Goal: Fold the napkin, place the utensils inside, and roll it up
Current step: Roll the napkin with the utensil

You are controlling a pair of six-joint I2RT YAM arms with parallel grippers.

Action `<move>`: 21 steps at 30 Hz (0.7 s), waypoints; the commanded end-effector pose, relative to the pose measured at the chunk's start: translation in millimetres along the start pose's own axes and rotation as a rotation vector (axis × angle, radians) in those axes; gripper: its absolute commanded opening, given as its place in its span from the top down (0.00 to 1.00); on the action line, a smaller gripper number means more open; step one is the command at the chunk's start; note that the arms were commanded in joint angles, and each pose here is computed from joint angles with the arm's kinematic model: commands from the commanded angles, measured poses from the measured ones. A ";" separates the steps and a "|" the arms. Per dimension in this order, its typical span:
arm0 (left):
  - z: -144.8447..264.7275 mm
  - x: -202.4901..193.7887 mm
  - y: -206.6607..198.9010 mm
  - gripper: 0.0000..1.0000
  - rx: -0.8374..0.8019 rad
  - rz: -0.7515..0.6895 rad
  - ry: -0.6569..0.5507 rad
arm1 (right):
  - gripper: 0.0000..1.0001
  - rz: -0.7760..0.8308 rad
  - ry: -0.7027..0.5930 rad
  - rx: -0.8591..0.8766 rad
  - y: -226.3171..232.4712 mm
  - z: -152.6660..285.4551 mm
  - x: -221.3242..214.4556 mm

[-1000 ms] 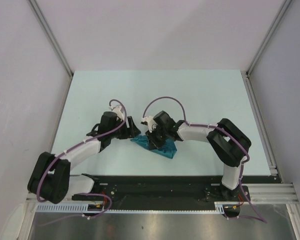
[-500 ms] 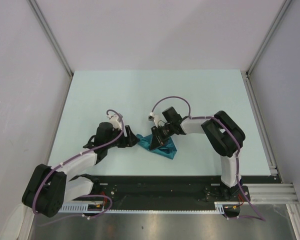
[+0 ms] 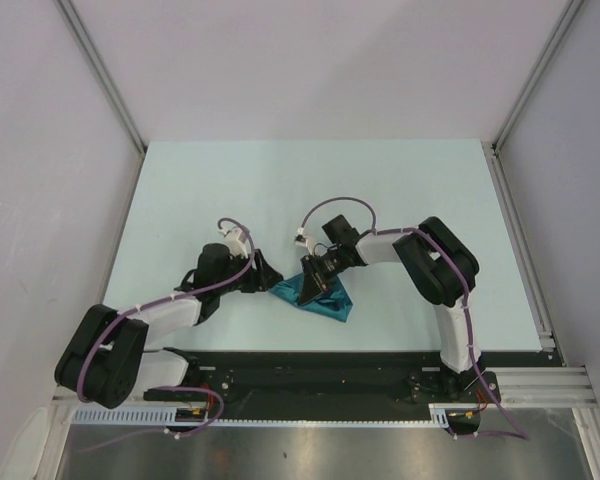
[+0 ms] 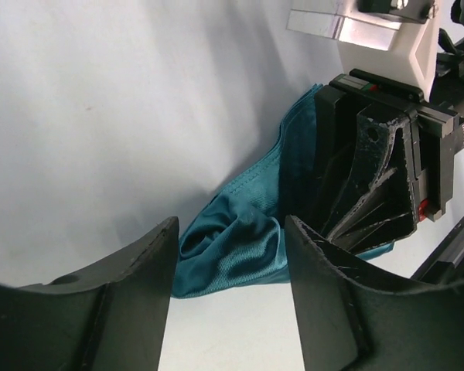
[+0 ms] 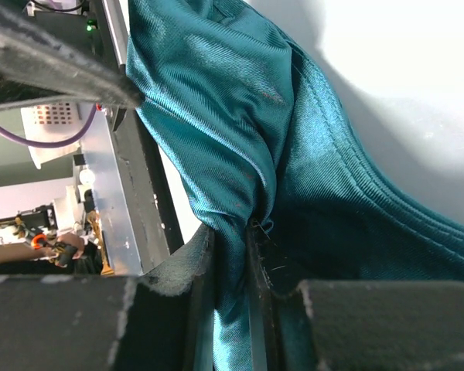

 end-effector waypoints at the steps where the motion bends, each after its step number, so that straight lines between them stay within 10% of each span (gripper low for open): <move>1: -5.9 8.3 -6.0 0.42 -0.056 -0.003 -0.044 | 0.91 -0.180 0.147 -0.060 -22.0 -11.2 -45.3; 9: -8.7 -8.6 -10.8 0.51 -0.105 0.010 0.001 | 0.91 -0.195 0.141 -0.064 -27.1 -9.5 -44.1; 17: -15.9 -27.7 -0.2 0.97 -0.055 0.035 0.091 | 0.89 -0.180 0.112 -0.075 -20.2 -3.1 -34.5; 21: -21.2 -33.0 9.6 1.00 0.011 0.037 0.155 | 0.72 -0.158 0.075 -0.114 -11.1 7.1 -24.8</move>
Point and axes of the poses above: each gripper's point midway between its finger pads, its own z axis back along the fingers, its own y axis along the line the jaws close on, x = y × z, the point moved 5 cm from there along z, back along the fingers, and after that the axes turned 10 degrees about -z, right-handed, at the moved point
